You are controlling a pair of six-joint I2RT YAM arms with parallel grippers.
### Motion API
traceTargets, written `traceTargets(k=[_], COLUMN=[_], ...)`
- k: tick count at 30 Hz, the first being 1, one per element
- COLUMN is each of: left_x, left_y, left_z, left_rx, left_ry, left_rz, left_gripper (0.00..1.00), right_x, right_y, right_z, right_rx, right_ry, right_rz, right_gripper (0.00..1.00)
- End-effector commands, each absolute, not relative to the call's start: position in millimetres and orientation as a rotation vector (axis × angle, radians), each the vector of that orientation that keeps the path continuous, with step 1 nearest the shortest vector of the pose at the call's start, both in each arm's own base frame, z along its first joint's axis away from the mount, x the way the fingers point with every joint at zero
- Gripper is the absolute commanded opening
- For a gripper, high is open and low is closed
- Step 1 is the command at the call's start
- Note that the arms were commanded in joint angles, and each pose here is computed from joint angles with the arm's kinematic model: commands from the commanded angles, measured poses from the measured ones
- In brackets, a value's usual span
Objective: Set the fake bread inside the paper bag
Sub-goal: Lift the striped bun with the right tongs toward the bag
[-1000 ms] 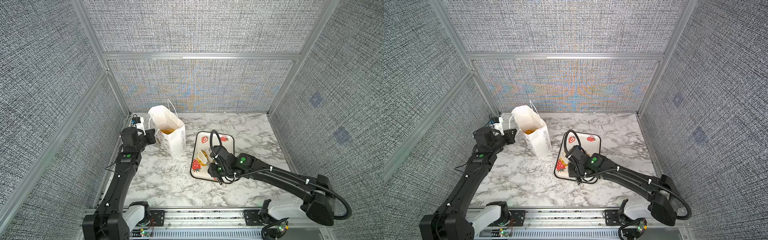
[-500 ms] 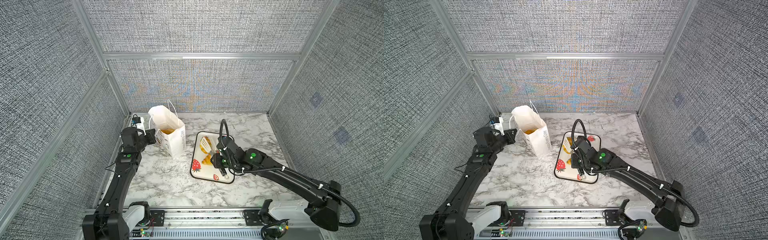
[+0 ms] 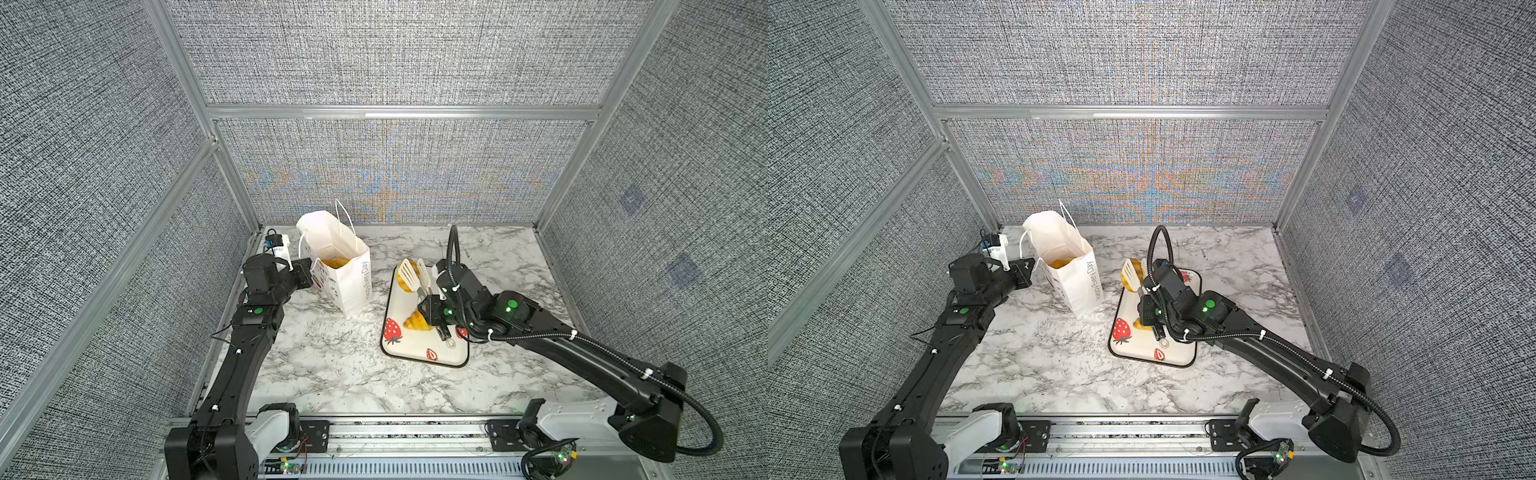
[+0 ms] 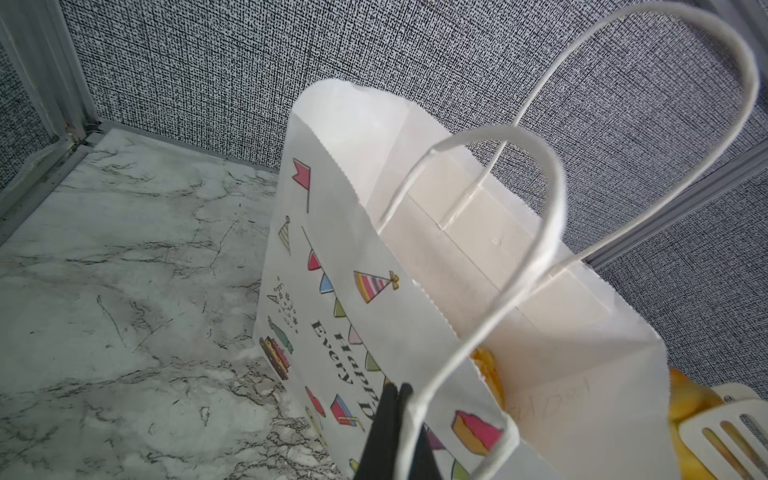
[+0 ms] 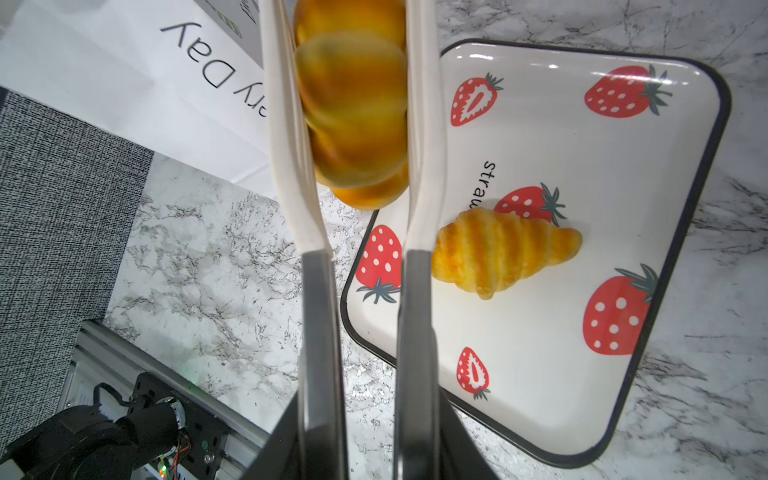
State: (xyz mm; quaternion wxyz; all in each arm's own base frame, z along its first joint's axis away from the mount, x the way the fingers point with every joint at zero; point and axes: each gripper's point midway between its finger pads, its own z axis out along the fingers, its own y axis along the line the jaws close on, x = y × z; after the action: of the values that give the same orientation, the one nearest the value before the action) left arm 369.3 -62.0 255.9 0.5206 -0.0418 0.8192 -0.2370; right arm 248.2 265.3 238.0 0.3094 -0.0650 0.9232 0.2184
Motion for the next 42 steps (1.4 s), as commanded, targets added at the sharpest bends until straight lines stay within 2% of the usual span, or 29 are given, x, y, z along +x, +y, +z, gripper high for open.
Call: traceTargets(k=[1, 23, 42], left_x=[369.7, 368.4, 367.1], left_y=[-62.0, -61.9, -60.4], left_z=[257.0, 259.5, 261.7], left_rx=[-0.095, -0.092, -0.091], left_ry=[1.964, 1.957, 1.952], left_rz=[-0.563, -0.560, -0.547], left_gripper=[0.00, 0.00, 0.00], right_x=[257.7, 278.9, 280.0], right_y=[276.6, 332.2, 393.5], right_z=[259.7, 314.5, 347.9], right_rx=[-0.189, -0.314, -0.461], right_ry=[2.353, 2.219, 2.143], right_rz=[0.632, 0.758, 0.844], right_gripper=[0.36, 0.36, 0.36])
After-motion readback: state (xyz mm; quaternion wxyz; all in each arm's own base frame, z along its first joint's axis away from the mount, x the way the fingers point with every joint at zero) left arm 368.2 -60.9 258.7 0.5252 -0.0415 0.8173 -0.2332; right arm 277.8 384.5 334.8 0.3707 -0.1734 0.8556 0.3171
